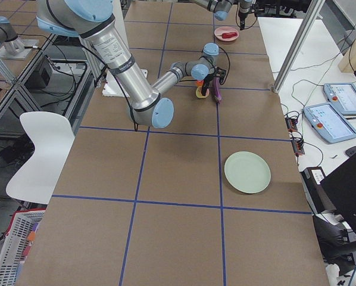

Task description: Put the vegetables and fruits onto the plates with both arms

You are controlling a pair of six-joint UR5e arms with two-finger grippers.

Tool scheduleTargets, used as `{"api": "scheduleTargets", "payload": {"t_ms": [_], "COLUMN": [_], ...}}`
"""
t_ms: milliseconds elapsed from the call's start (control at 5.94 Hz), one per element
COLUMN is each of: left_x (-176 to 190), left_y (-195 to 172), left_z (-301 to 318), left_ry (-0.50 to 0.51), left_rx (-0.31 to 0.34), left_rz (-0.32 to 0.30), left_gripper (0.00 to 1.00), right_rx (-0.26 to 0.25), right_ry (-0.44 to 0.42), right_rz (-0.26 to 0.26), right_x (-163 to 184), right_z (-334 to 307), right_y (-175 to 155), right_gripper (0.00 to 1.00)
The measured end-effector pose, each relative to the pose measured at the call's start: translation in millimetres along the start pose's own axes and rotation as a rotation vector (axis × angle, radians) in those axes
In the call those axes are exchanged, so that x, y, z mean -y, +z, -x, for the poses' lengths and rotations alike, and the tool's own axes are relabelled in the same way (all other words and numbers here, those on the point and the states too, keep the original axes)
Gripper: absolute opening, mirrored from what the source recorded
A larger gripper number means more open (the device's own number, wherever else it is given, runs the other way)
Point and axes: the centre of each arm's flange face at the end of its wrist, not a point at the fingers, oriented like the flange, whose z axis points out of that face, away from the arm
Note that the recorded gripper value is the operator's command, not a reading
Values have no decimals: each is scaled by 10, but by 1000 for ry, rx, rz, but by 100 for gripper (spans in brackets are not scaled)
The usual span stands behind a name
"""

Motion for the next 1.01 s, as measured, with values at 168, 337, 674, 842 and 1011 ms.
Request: {"api": "scheduleTargets", "payload": {"t_ms": [168,337,674,842,1011], "left_x": [-1,-1,-5,-23,-81], "left_y": [-4,-5,-30,-123,-344], "left_z": [-1,0,-18,-104,-274], "left_ry": [-2,-4,-8,-28,-76], "left_rx": [-1,-1,-5,-44,-127], "left_rz": [-1,-1,-5,-2,31], "left_gripper": [100,100,100,100,100], "right_rx": [-8,-12,-22,-29,-23], "right_ry": [2,3,7,10,12], "right_rz": [5,8,12,12,5], "right_x": [-21,-34,-45,-48,-23], "right_z": [-5,-10,-32,-43,-57], "right_y": [46,69,102,97,23], "right_gripper": [100,99,0,0,0]}}
